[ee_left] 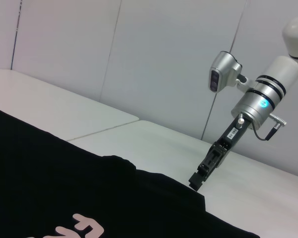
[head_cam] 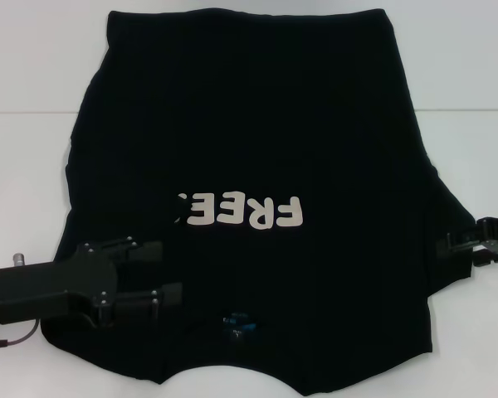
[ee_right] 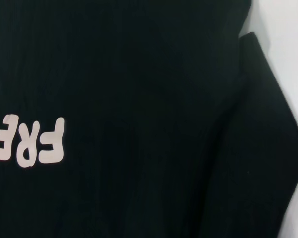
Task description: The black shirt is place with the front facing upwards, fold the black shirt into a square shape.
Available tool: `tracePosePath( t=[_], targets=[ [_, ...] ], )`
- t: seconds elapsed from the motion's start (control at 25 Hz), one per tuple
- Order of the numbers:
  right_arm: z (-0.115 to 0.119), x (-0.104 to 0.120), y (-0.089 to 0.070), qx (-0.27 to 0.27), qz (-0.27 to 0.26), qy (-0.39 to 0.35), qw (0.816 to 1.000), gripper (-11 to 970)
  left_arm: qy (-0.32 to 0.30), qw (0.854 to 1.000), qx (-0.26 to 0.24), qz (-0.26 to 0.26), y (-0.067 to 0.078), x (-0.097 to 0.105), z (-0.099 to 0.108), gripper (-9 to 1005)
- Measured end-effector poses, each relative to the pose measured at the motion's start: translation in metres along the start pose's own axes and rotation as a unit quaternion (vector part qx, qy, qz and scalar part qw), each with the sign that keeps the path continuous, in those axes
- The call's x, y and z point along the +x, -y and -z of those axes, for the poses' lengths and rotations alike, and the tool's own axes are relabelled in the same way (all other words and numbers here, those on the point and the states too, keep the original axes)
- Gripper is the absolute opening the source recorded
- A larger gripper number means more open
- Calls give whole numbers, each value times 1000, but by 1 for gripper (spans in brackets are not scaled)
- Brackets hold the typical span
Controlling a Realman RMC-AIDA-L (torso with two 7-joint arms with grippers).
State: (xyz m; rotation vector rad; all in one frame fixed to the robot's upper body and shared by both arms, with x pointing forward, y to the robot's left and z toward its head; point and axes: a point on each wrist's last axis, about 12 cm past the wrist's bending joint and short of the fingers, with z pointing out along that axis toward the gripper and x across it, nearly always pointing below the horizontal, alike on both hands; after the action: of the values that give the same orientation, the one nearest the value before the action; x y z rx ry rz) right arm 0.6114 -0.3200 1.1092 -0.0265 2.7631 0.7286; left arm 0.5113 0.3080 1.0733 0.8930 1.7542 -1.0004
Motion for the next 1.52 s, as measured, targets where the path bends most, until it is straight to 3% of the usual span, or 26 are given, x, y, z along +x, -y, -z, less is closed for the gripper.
tracePosePath(
  t=[0.48, 1.32, 1.52],
  targets=[
    [1, 2, 4, 5, -8, 1, 1000, 816, 0, 1000, 1, -2, -1, -2, -1, 806],
    [-9, 2, -1, 3, -9, 4, 1000, 816, 0, 1000, 0, -1, -1, -1, -1, 807],
    [-10, 0, -5, -18, -10, 15, 1000, 816, 1, 1000, 0, -1, -1, -1, -1, 807]
  ],
)
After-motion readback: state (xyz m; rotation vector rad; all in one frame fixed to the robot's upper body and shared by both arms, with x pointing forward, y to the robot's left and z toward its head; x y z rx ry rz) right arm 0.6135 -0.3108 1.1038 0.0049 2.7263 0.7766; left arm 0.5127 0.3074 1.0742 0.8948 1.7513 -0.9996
